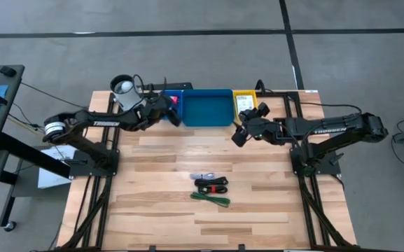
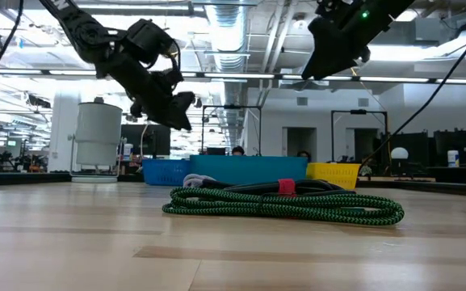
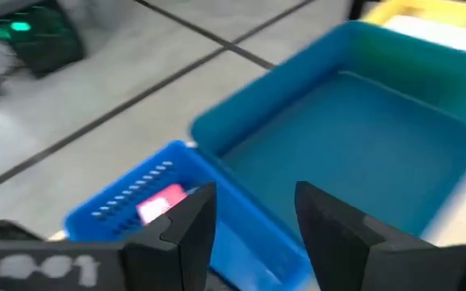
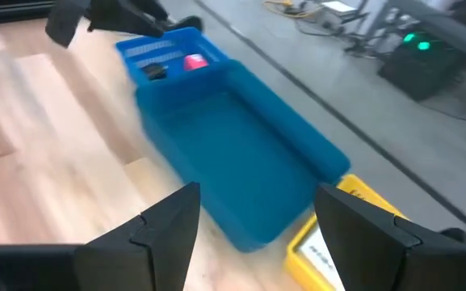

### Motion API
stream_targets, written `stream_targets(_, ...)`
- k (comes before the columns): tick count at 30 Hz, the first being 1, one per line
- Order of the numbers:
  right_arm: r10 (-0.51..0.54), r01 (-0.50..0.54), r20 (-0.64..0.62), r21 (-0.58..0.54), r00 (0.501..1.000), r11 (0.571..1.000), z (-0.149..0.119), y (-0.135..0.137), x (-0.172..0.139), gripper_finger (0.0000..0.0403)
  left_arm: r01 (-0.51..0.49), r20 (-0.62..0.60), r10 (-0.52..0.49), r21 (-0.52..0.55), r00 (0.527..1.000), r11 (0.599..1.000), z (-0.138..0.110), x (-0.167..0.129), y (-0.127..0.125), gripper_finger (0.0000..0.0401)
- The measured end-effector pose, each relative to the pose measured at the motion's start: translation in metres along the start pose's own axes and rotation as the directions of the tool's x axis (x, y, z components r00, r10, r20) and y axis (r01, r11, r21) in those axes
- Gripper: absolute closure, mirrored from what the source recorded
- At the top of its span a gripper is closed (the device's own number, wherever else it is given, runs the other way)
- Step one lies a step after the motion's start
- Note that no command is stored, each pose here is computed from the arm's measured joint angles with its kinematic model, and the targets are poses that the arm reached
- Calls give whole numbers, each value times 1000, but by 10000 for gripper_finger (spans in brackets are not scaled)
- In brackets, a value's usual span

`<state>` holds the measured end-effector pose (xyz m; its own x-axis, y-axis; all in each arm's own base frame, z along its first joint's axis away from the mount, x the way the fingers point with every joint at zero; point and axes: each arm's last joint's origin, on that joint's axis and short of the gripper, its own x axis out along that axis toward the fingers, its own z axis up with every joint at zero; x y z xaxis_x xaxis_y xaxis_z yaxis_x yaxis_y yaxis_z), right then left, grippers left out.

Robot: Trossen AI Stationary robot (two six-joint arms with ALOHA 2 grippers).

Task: Pick and place items into bin
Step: Put the green charger cable into the dark blue bin

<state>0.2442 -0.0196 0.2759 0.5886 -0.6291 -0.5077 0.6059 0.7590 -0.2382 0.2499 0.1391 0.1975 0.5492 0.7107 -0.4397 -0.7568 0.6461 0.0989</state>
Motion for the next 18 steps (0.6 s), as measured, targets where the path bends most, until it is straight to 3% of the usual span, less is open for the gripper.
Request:
stream_targets(4,41,-41,1,9,999,999,-1,5,-4,163,154,15,-154,13,988,988,10,-25,-7,242)
stream_targets(10,128,-126,-2,176,992,976,-3,16,-11,163,384,132,-384,30,914,923,35,-84,-6,242)
stream_targets(13,239,-232,-24,160,971,959,-5,22,-15,163,451,216,-450,45,867,891,44,-119,1,242)
stream_targets(18,328,-321,-42,129,944,938,-8,34,-21,163,533,350,-512,42,784,845,51,-170,16,242)
